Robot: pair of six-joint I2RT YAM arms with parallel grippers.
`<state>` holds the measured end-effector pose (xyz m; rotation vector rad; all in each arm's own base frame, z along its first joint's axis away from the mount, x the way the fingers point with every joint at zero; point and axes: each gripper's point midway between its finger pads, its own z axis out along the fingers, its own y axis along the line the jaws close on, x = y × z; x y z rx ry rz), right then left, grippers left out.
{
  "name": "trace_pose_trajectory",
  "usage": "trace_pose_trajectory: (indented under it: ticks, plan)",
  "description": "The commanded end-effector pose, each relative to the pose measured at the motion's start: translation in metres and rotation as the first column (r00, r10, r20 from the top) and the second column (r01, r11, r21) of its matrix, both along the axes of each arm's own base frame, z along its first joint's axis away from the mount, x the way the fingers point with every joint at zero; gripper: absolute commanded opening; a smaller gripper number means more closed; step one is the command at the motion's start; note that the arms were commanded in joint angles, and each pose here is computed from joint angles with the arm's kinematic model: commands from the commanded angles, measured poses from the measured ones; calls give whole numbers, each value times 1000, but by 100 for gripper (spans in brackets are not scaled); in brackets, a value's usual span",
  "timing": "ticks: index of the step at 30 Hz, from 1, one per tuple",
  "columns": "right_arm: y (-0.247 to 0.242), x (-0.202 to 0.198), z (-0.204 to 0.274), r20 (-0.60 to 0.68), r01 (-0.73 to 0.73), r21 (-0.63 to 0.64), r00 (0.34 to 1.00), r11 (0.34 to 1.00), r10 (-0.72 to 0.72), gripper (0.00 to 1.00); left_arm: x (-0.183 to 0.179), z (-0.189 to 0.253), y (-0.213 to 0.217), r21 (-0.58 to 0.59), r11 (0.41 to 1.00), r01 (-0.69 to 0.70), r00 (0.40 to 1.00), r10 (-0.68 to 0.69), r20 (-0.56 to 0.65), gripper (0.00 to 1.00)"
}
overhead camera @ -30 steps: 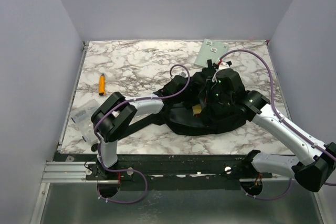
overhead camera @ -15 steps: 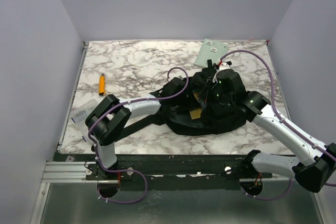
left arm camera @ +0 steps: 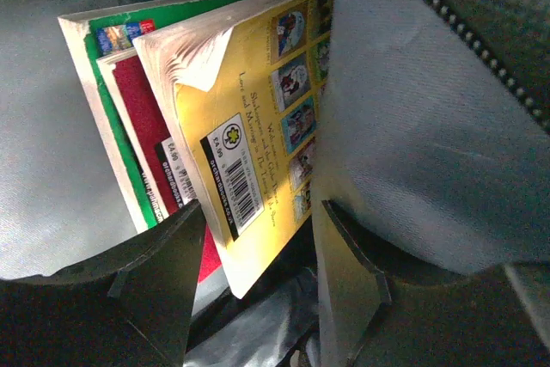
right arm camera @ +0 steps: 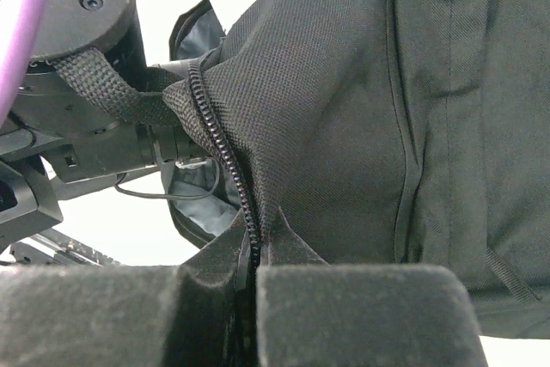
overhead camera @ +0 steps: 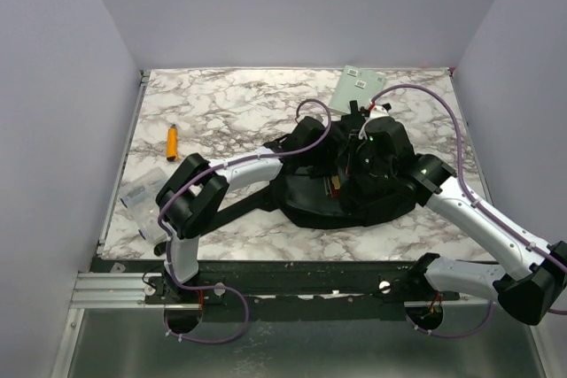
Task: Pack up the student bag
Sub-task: Place the book in the student bag.
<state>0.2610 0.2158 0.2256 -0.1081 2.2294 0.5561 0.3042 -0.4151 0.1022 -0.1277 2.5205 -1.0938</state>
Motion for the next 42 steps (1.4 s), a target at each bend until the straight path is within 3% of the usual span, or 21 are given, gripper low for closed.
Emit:
trace_pose_trajectory:
  ticks: [1,9,16,19,23,27,30,33,34,42]
  plan:
    - [3,2,1,15,0,22,1000,1000,-1,0,-3,12,-11,-11,998,65,997,-65,28,59]
    - [-2,1,-2,10,13,2,1000,1000,-13,0,-22,-1,66,160,987,16,999,-23,41,72]
    - [6,2,-17,-17,-25,-19,1000,1000,25,0,-64,60,123,157,985,78,970,-111,216,73]
    - [32,-6,-29,-69,-143,44,987,989,146,0,-83,99,143,119,988,102,929,-137,344,74]
    - [70,-27,-64,-172,-232,156,951,960,257,1,-82,140,198,195,979,-60,860,-48,508,77]
    - [92,-60,-112,-291,-260,259,898,930,331,2,-75,186,241,205,954,-221,749,31,662,81]
    - [96,-83,-142,-375,-249,311,855,917,359,1,-69,211,252,190,944,-271,681,48,731,83]
    - [94,-93,-148,-396,-234,340,843,911,365,3,-61,225,246,185,945,-268,658,40,752,83]
    - [92,-93,-144,-389,-228,337,850,914,356,6,-59,228,241,182,950,-253,657,31,753,83]
    - [66,-37,-52,-187,-125,137,971,983,149,72,-47,232,216,195,967,-166,661,-38,750,84]
